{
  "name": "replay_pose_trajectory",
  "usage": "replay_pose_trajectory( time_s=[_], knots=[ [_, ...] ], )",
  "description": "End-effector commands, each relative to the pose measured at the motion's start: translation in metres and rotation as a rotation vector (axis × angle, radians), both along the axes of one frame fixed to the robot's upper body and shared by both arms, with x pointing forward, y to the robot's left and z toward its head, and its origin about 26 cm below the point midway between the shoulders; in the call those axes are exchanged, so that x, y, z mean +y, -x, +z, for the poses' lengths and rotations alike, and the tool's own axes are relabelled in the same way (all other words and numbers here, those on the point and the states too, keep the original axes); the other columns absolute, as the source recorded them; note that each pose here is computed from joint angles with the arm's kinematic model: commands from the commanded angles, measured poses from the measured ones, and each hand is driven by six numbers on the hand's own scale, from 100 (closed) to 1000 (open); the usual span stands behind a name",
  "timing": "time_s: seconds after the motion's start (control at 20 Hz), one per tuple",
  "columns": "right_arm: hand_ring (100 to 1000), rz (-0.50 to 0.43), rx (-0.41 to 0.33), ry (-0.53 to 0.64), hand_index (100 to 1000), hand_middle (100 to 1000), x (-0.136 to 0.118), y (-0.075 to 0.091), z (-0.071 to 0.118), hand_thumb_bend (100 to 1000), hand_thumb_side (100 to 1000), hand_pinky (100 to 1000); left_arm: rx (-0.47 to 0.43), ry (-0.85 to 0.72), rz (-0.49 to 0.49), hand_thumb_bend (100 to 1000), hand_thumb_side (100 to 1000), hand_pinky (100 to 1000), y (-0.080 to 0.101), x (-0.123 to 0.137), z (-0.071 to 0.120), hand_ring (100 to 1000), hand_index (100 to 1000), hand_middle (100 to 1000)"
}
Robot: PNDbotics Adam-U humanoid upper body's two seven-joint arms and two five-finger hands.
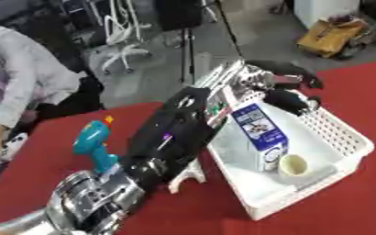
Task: Pick up objects on the table and place them in the box.
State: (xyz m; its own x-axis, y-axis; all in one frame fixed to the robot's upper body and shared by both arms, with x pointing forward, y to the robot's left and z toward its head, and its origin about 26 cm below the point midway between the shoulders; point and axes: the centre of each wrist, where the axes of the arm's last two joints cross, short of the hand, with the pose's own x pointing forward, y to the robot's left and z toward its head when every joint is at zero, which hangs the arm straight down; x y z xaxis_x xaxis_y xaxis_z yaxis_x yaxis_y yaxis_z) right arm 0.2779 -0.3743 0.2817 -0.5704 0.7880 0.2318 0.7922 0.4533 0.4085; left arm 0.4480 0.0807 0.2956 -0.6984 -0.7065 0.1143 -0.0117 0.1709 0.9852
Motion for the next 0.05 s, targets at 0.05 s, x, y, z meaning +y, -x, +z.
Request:
replay_pose_trajectory(
  time_s=[0.05],
  knots=[
    [687,-0.057,-0.019,0.045,599,513,-0.0098,0.0090,0.0096,100,387,739,-0.298,0.213,-0.033,100,721,699,0.0336,0.0404,0.0448,893,980,908]
  ],
)
